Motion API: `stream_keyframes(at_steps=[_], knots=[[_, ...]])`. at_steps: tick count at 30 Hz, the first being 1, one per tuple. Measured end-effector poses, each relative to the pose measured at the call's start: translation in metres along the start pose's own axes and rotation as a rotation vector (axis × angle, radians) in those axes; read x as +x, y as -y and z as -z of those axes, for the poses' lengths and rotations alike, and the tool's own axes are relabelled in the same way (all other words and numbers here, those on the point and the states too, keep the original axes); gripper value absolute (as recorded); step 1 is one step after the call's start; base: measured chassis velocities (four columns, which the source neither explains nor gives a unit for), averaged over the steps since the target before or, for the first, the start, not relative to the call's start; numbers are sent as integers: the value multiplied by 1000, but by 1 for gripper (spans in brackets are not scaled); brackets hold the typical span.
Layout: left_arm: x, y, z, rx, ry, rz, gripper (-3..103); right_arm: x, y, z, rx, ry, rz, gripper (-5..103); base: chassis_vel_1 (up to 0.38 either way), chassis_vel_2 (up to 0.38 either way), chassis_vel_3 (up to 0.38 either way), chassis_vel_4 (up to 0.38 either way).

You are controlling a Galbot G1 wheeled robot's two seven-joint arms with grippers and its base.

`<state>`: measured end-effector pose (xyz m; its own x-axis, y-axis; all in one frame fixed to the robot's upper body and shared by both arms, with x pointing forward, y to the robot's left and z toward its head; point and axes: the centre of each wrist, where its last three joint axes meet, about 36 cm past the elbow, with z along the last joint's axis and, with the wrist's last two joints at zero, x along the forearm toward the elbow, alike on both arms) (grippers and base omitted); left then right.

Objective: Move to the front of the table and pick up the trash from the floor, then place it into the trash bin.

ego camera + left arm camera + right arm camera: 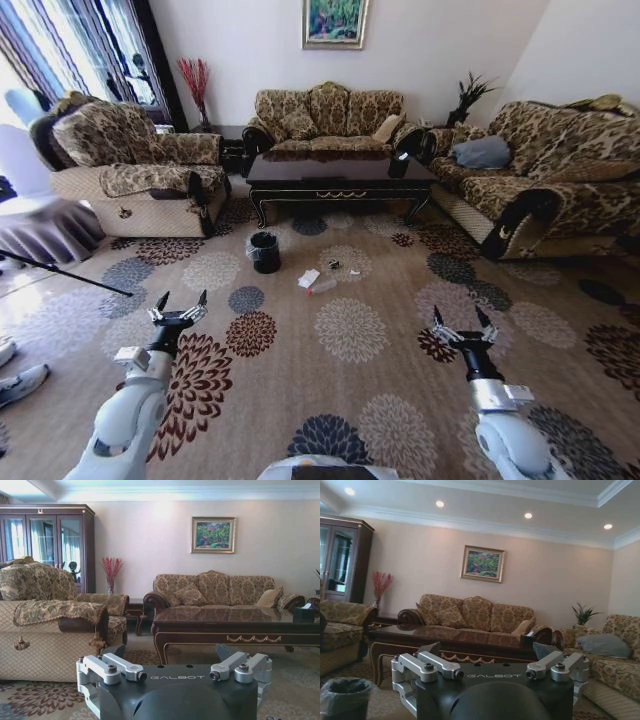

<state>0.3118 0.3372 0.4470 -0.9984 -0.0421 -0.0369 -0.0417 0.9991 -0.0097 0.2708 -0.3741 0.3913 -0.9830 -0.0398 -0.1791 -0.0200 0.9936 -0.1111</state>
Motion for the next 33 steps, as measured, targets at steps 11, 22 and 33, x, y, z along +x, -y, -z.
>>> stream_keyframes(at_steps=[11, 22, 33], knots=[[0, 0, 0, -5, -1, -6, 100, -7, 5, 13, -23, -22, 43, 100, 0, 0, 0, 0], [0, 1, -1, -4, 0, -11, 100, -9, 4, 37, -11, -70, 25, 100, 0, 0, 0, 0], [1, 1, -1, -4, 1, -14, 100, -10, 4, 38, -10, -68, 21, 100, 0, 0, 0, 0]])
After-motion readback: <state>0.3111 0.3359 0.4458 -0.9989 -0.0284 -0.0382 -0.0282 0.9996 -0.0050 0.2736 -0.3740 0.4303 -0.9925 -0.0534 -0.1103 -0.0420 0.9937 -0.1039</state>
